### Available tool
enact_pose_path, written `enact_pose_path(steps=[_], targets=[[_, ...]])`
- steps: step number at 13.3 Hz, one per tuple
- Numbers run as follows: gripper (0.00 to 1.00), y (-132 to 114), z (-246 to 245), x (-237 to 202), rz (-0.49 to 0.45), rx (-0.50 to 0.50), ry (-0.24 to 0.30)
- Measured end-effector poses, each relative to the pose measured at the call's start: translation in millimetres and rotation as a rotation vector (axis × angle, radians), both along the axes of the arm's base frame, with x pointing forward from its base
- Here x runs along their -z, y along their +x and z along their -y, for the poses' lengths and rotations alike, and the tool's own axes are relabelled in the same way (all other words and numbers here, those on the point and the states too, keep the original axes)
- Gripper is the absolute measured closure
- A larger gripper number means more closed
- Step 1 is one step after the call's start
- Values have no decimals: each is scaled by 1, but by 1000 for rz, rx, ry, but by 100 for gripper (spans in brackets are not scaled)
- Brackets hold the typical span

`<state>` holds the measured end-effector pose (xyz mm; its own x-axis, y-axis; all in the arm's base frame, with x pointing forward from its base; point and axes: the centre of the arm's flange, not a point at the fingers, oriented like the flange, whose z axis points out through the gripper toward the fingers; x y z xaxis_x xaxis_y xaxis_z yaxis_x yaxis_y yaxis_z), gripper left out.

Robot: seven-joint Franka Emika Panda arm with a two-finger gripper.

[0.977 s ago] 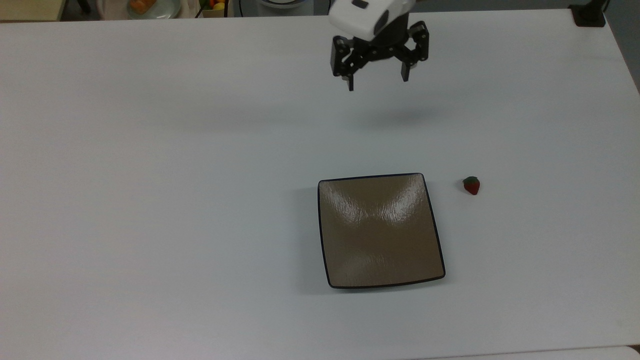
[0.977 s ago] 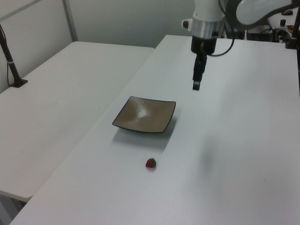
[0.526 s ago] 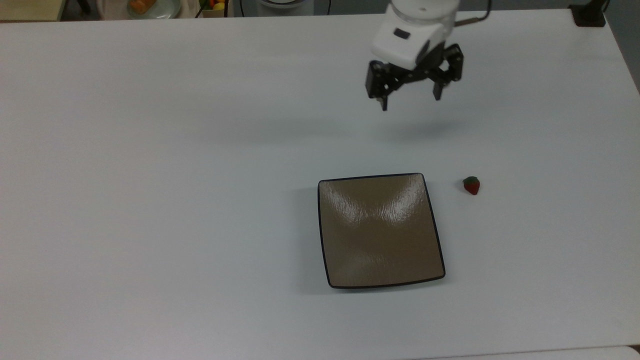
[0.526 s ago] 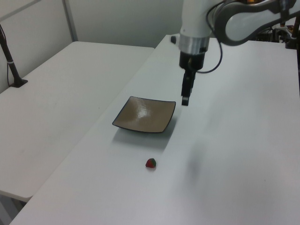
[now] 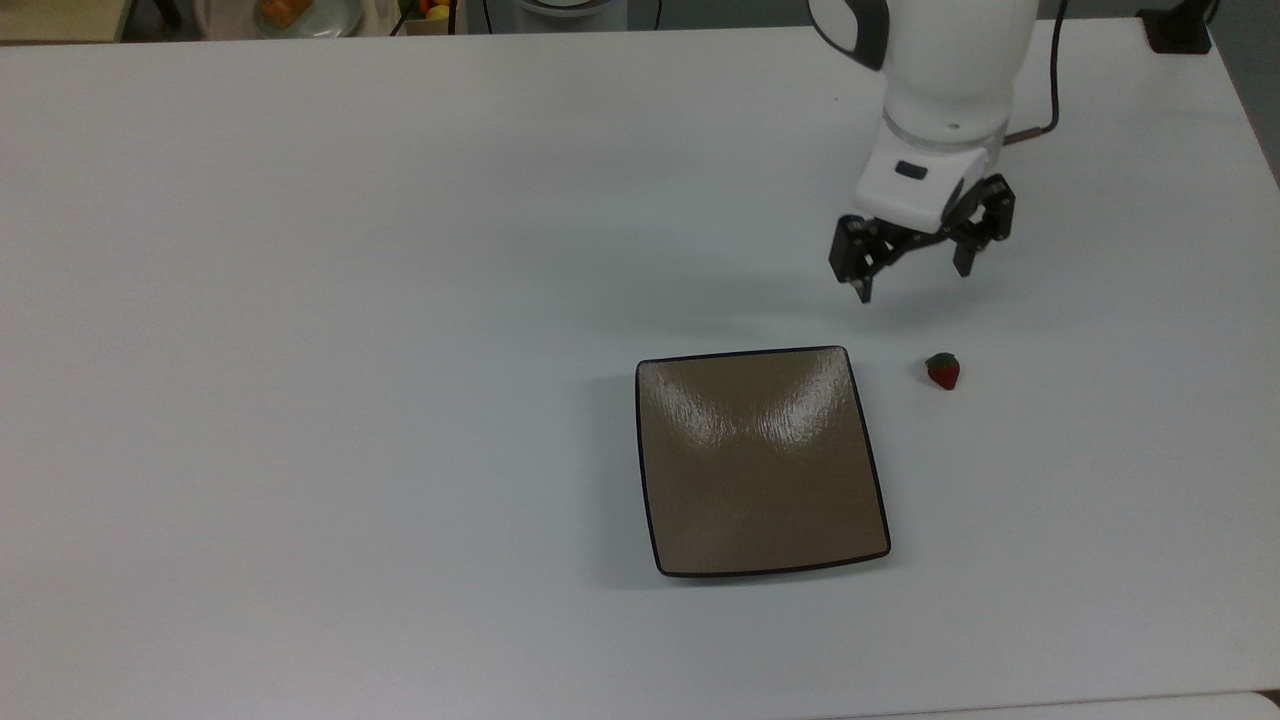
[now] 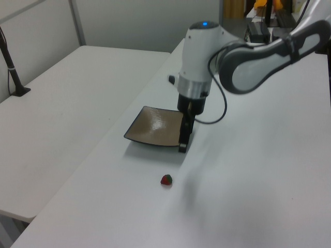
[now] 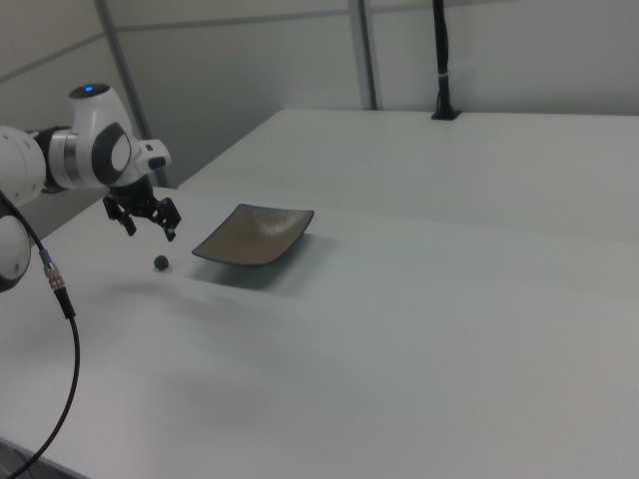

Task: Strawberries on a ceramic plate
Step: 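Move the open gripper over the red strawberry beside the plate, then lower the gripper and close it on the strawberry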

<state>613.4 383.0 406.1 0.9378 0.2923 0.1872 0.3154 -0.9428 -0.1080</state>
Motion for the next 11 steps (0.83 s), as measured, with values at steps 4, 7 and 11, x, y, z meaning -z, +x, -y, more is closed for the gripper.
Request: enact_pose_path(steps=[4, 7, 11], targets=[[0, 8, -22, 30, 91, -11, 57], [0, 10, -30, 45, 132, -27, 64], [0, 5, -49, 75, 166, -63, 64]])
